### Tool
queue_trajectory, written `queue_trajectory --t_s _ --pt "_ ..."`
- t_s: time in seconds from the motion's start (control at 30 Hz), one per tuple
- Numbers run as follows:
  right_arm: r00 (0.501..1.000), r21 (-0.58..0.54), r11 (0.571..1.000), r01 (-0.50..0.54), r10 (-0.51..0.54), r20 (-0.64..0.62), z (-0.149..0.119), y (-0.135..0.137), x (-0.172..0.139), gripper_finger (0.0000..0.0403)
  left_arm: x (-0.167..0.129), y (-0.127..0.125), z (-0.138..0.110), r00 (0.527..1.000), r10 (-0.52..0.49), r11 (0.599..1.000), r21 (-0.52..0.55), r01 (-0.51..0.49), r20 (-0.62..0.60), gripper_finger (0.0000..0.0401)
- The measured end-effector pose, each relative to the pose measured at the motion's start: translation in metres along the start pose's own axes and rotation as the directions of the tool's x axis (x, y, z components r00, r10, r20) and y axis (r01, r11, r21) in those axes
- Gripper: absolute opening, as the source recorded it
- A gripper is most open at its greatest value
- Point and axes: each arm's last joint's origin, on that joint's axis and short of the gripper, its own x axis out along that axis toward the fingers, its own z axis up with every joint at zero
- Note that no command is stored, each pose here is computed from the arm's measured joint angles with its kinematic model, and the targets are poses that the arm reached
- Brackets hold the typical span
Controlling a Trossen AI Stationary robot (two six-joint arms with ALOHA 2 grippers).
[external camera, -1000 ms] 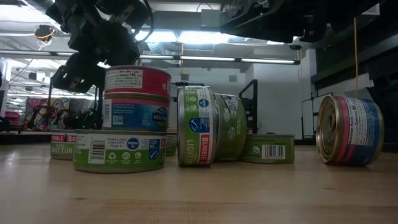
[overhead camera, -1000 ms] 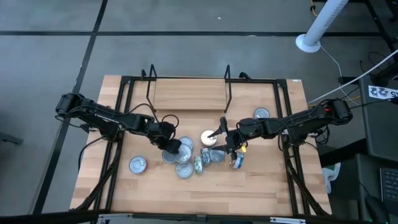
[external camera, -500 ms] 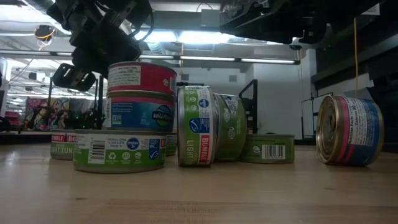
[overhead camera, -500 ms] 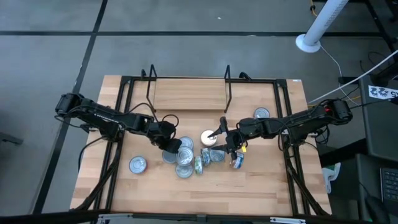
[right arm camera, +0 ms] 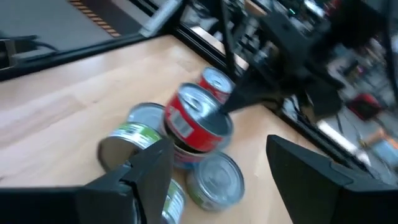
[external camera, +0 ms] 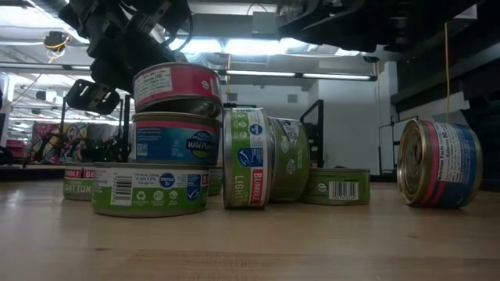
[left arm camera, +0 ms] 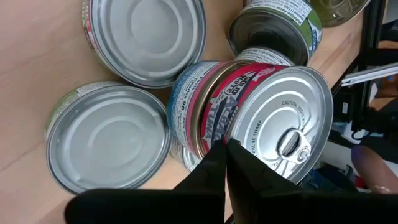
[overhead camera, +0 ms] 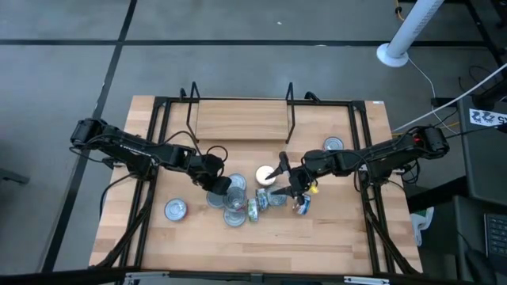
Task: Stack canned seafood by type on shelf
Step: Put the red tuna can on the shelf
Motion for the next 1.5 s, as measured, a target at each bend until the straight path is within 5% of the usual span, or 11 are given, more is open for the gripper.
queue_trajectory --t_s 0.3,0.73,1.17,1.5 --pt "0.998 -0.169 0.984 -0.057 0.062 0.024 -0.012 0.007 0.018 0.0256 -0.001 -0.001 0.000 1.000 -0.015 1.000 0.009 0.015 0.011 0.0000" --pt "0.998 -0.237 0.971 -0.021 0.035 0.056 -0.028 0.012 0.041 0.0256 -0.001 -0.003 0.001 0.999 -0.039 0.999 0.030 0.038 0.017 0.0000" --pt "0.998 -0.460 0.887 0.047 -0.064 -0.021 -0.019 0.029 0.047 0.0256 -0.005 -0.011 0.018 0.986 -0.148 0.989 -0.004 0.149 0.078 0.0000" --pt "0.981 -0.486 0.865 0.125 -0.181 -0.070 -0.018 0.028 0.046 0.0256 -0.010 -0.009 0.033 0.978 -0.173 0.982 -0.062 0.181 0.120 0.0000"
